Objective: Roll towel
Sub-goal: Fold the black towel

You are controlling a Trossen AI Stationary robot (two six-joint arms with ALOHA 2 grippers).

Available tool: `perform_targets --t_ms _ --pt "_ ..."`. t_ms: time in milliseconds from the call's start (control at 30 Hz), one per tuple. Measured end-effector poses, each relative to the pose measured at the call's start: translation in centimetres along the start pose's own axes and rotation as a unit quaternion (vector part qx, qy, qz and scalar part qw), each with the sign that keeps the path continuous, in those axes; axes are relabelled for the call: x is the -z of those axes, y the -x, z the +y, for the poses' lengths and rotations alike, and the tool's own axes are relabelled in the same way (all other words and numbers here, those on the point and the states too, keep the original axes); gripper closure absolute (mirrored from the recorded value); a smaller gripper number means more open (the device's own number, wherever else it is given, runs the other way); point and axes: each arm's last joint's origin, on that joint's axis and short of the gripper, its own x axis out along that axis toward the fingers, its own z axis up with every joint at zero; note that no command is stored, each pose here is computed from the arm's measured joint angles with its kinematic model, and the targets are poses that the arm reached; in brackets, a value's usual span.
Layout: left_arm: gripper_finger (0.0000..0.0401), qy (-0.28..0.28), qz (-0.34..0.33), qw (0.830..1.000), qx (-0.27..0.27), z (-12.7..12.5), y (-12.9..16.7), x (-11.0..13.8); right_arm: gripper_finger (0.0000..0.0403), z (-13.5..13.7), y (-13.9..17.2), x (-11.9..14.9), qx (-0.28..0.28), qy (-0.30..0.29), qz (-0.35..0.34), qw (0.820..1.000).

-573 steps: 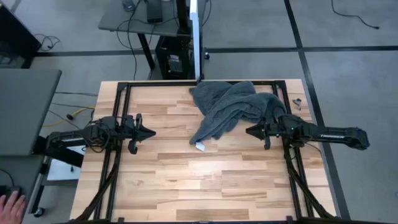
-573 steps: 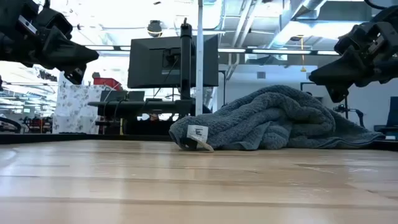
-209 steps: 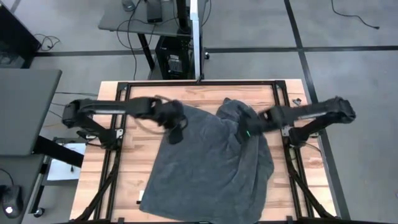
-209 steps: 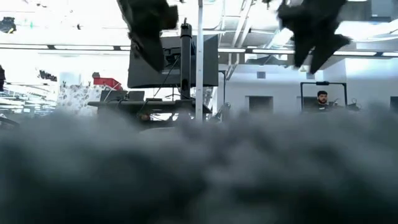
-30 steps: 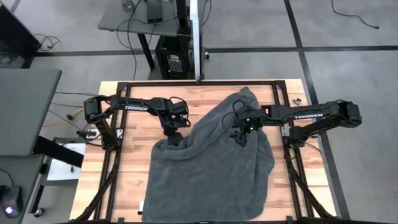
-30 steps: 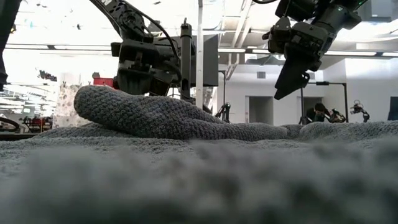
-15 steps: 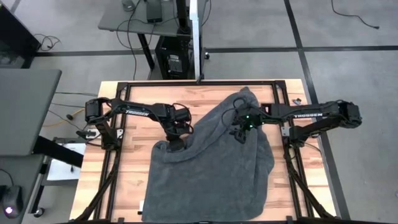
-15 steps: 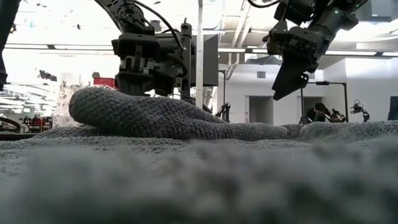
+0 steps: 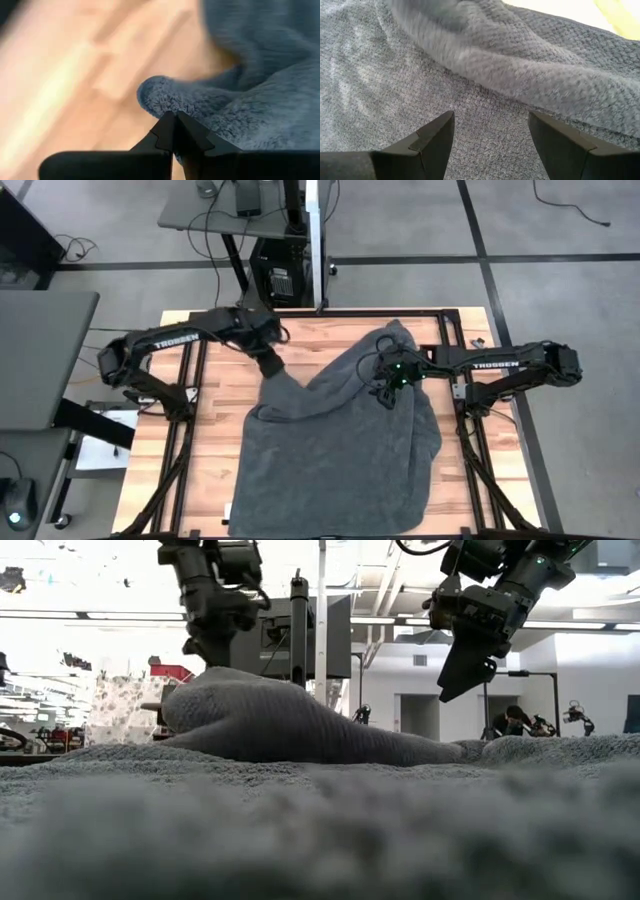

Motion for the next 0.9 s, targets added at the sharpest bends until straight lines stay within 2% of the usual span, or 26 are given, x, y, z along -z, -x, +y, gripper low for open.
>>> perform_targets --t_ms 167,300,367,467,567,667,833,900 --pt "0.0401 0.024 0.001 0.995 -0.093 2.3 1.0 0.6 0.0155 0.0 0.0 0.0 -0.001 0.0 0.0 1.0" --pt "0.0401 0.032 -0.036 0.983 -0.179 3.2 1.4 0.1 0.0155 0.0 0.0 0.0 -0.001 0.0 0.0 1.0" --pt "0.0401 0.029 -0.056 0.977 -0.204 3.5 1.5 -0.4 0.0155 -0.1 0.0 0.0 0.001 -0.002 -0.001 1.0" --pt "0.0401 0.012 -0.069 0.975 -0.209 3.7 1.2 -0.9 0.0155 -0.3 0.0 -0.1 0.004 -0.006 -0.001 1.0" --pt "0.0394 -0.015 -0.043 0.979 -0.198 3.8 0.7 -0.8 0.0155 -0.5 0.0 -0.1 0.006 -0.009 -0.002 1.0" --pt "0.0369 -0.021 -0.002 0.98 -0.196 4.1 0.4 -0.1 0.0155 -0.7 0.0 -0.2 0.009 -0.013 -0.003 1.0" --pt "0.0316 -0.01 -0.002 0.978 -0.206 4.5 0.6 -0.3 0.0155 -1.6 0.1 -0.4 0.02 -0.025 -0.005 0.999" --pt "0.03 0.001 -0.025 0.984 -0.174 3.9 1.2 -0.8 0.0155 -2.3 0.2 -0.5 0.029 -0.036 -0.007 0.999"
